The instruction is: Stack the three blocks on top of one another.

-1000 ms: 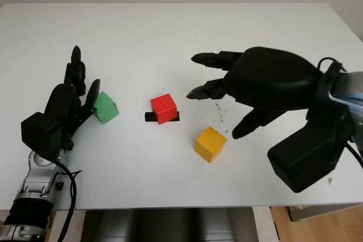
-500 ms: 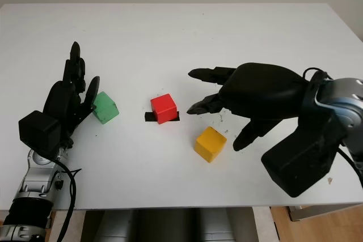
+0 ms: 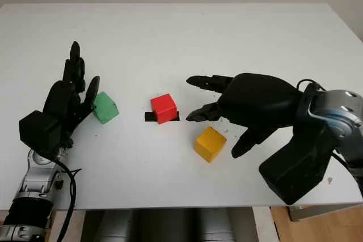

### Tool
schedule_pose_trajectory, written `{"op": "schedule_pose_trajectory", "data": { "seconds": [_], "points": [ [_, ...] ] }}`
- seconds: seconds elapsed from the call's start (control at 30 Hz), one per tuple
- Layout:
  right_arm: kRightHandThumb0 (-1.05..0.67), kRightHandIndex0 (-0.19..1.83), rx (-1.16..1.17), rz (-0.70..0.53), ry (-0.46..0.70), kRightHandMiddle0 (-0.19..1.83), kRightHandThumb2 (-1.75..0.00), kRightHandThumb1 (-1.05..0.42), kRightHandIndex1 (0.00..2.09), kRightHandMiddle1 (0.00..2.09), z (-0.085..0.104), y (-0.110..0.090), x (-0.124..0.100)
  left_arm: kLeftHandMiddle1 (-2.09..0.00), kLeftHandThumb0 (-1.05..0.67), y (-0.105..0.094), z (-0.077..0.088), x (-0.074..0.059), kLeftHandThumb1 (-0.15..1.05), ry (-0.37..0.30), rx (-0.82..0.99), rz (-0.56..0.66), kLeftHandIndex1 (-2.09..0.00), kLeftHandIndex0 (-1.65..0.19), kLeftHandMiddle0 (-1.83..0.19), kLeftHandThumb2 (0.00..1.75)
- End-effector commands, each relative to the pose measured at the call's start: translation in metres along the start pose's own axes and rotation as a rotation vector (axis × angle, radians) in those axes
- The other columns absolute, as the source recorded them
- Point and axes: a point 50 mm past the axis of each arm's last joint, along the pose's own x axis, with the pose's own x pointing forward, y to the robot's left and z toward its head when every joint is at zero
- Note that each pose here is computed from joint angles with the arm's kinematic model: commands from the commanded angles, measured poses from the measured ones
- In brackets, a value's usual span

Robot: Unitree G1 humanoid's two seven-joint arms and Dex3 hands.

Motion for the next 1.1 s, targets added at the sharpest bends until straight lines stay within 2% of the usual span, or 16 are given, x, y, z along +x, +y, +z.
{"op": "schedule_pose_trajectory", "data": {
  "seconds": [0.0, 0.23, 0.93, 0.97, 1.07],
  "points": [
    [-0.65, -0.04, 0.020, -0.016, -0.007, 0.54, -0.05, -0.85, 0.06, 0.10, 0.001, 0.006, 0.002, -0.06, -0.72, 0.001, 0.002, -0.002, 1.05, -0.010, 0.000, 0.005, -0.05, 0.19, 0.18, 0.53],
    [-0.60, 0.00, 0.017, -0.040, -0.004, 0.59, -0.05, -0.86, 0.07, 0.15, -0.003, 0.014, 0.006, -0.06, -0.72, 0.001, 0.002, -0.002, 1.05, -0.009, 0.000, 0.007, -0.05, 0.18, 0.17, 0.53],
    [-0.65, 0.07, 0.013, -0.039, -0.017, 0.61, -0.05, -0.84, 0.07, 0.31, -0.006, 0.024, 0.013, -0.05, -0.72, 0.001, 0.002, -0.002, 1.05, -0.006, -0.004, -0.003, -0.05, 0.19, 0.19, 0.53],
    [-0.65, 0.08, 0.019, -0.043, -0.019, 0.59, -0.05, -0.83, 0.07, 0.36, -0.006, 0.024, 0.013, -0.05, -0.72, 0.001, 0.002, -0.003, 1.05, -0.005, -0.005, -0.003, -0.04, 0.19, 0.19, 0.53],
    [-0.63, 0.11, 0.046, -0.070, -0.035, 0.44, -0.05, -0.84, 0.06, 0.73, -0.005, 0.024, 0.014, -0.06, -0.72, 0.002, 0.002, -0.003, 1.05, -0.005, 0.006, 0.005, -0.05, 0.19, 0.18, 0.52]
  ]
}}
